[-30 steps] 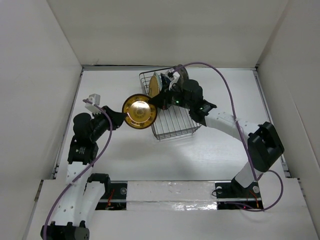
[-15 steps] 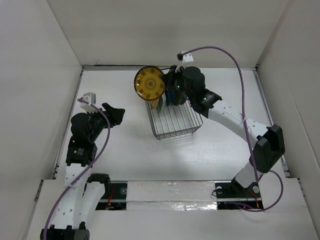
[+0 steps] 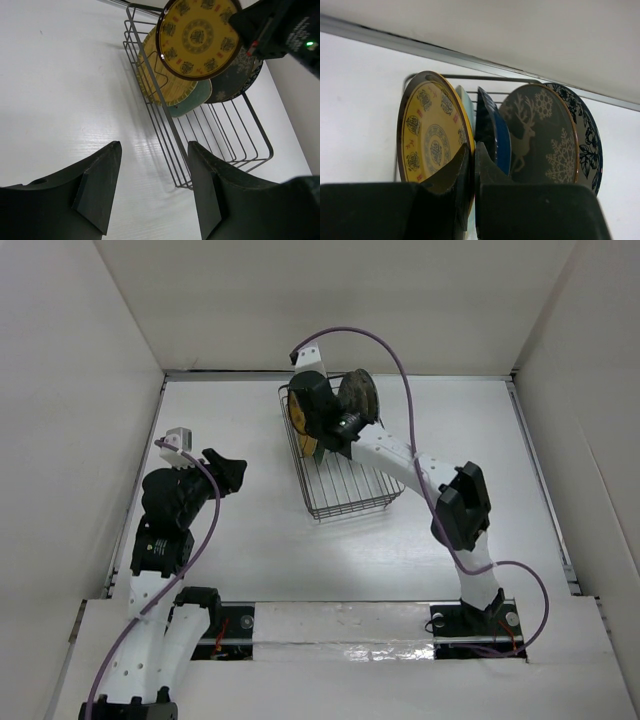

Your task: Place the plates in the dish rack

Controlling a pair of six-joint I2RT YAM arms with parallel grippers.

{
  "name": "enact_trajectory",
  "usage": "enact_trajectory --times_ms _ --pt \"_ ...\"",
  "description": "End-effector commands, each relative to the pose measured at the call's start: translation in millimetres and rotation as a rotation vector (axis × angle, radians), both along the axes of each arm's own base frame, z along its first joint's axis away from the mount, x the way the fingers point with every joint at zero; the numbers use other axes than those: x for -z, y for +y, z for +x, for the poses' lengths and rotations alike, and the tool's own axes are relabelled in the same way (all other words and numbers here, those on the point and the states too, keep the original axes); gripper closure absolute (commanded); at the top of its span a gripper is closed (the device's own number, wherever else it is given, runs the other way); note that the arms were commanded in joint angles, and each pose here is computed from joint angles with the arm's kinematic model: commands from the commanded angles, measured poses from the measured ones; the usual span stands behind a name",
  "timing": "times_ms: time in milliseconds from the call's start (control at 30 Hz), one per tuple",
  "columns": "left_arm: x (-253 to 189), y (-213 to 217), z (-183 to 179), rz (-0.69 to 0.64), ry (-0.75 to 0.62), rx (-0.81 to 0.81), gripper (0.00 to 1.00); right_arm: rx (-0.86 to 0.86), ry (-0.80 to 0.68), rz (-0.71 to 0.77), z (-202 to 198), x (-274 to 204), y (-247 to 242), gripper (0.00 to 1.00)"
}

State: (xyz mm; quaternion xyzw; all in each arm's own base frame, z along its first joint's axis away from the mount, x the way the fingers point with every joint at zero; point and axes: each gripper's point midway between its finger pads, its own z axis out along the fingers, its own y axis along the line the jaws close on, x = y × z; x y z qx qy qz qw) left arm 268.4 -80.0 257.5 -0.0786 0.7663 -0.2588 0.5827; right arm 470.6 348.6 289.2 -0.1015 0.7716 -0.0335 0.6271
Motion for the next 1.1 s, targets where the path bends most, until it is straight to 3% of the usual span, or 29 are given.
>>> enact_trajectory --times_ms 0,533,767,1067 --pt "-33 1 -1 0.016 -0.095 -0.004 0.48 0.093 -0.081 -0.073 1 -42 -14 1.0" --pt "-35 0 -6 0.032 -0.096 -0.015 0.58 0.075 -0.032 -0.447 1 37 42 1.0" --pt "-36 4 -6 0.036 -0.096 -0.039 0.6 0.074 -0.035 -0.529 -7 59 55 1.0" --pt "-37 7 -5 0.034 -0.093 -0.058 0.61 0.067 -0.03 -0.501 -8 80 65 1.0"
